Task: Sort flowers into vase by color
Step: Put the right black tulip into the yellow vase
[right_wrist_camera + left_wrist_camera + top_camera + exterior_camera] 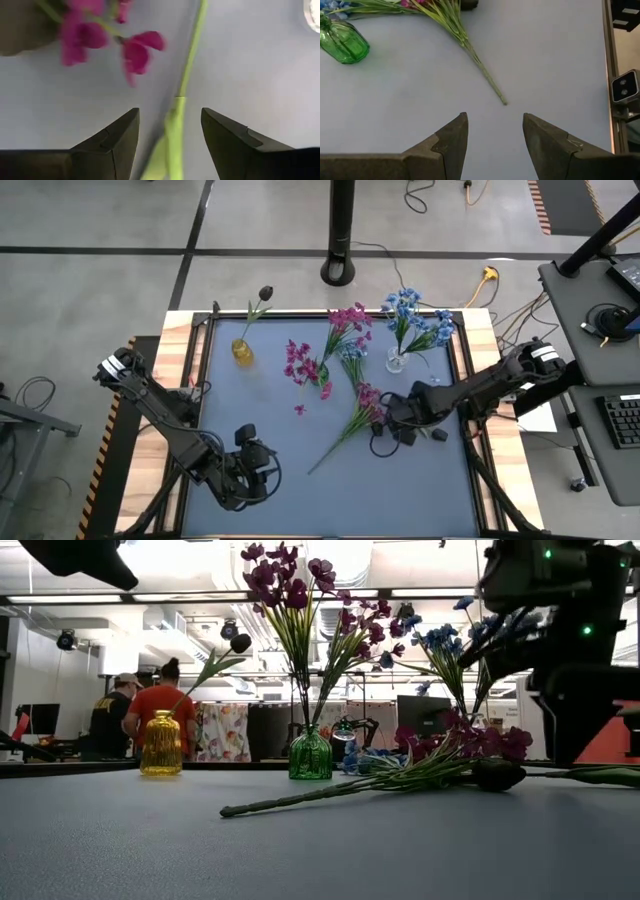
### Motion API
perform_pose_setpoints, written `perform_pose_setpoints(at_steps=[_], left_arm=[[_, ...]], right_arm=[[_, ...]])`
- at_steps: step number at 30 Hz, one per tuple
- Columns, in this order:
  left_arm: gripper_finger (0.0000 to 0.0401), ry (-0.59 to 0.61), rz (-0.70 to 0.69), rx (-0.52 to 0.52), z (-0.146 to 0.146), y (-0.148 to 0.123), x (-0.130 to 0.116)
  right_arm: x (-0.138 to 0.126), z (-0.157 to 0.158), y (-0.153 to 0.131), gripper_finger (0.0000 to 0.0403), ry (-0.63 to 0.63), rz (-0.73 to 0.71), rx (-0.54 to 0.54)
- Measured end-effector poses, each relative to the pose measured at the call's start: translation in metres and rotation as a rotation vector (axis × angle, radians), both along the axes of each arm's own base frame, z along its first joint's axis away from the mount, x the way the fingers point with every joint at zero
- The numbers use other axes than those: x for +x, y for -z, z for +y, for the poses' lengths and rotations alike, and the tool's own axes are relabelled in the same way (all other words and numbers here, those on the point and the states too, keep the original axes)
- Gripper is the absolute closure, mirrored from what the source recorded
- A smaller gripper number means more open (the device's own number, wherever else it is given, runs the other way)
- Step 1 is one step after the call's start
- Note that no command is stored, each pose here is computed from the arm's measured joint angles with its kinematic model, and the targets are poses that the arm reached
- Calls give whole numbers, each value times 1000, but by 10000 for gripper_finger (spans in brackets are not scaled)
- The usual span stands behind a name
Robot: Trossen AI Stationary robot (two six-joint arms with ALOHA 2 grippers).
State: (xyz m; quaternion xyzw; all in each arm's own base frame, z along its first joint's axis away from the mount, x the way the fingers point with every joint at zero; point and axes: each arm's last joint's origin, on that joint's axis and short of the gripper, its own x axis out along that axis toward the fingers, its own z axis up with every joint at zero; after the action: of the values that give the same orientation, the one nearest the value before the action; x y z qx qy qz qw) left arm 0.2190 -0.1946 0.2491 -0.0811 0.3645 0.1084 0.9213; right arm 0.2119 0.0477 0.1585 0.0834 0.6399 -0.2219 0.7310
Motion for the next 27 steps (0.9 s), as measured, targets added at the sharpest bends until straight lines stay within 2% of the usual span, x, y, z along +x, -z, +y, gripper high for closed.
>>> perform_pose_setpoints(at_steps=[6, 11, 15, 23, 27], left_arm=[[228, 1, -8, -7, -1, -1, 1], [228, -16, -45, -3, -1, -2, 2], [228, -26, -75, -11, -2, -4, 4], [228, 13, -132, -23, -7, -9, 9], [228, 41, -168, -3, -9, -12, 11]], right_arm=[[-10, -5, 15, 202, 32, 22, -29], [-17, -7, 26, 225, 56, 6, -25], [-17, -6, 25, 264, 68, -5, -9], [-16, -6, 15, 376, 139, -55, 25], [-19, -6, 7, 385, 184, -57, 27]])
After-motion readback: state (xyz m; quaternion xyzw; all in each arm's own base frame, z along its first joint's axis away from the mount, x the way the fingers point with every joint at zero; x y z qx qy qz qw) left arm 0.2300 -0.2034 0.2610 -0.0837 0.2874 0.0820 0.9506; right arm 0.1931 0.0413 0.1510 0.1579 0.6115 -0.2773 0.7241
